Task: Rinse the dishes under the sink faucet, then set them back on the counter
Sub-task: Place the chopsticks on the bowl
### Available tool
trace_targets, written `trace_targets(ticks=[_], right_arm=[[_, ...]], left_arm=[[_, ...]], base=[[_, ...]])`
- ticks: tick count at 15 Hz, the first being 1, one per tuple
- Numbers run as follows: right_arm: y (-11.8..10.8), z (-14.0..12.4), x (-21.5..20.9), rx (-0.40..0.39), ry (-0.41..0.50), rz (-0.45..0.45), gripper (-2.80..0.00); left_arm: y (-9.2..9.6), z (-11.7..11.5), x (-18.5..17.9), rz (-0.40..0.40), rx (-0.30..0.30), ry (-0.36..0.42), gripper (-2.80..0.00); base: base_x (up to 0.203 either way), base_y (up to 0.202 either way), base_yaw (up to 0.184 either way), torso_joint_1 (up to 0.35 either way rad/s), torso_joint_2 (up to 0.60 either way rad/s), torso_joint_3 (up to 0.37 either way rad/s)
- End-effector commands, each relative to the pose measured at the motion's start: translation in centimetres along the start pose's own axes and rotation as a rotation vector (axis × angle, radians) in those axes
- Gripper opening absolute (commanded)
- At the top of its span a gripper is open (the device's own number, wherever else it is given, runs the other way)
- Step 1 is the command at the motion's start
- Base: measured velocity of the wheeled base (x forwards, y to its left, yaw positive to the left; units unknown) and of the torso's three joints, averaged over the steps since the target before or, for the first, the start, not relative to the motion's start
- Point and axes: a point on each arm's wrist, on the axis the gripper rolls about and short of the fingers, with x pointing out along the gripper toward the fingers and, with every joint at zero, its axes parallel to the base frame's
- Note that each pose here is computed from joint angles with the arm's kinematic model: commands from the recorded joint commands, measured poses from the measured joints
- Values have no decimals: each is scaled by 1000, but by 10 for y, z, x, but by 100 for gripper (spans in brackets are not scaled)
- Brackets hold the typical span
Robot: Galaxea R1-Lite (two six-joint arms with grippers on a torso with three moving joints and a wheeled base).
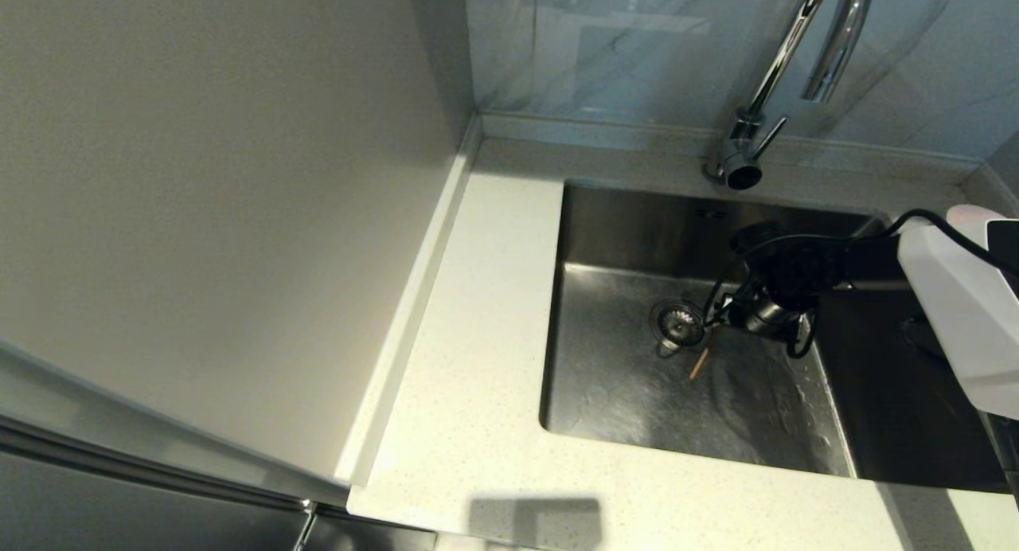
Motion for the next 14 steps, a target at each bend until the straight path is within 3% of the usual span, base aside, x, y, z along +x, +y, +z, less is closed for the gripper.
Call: trace_targets(ticks=[1, 14], right_arm=[[10, -6, 5, -16, 2, 0, 0], [20, -4, 29, -62, -88, -8, 0]], left_arm=[[0, 0, 0, 1, 0, -4, -280], [0, 0, 0, 1, 0, -4, -280]], base=[[0, 0, 0, 0, 0, 0], [0, 0, 0, 0, 0, 0]])
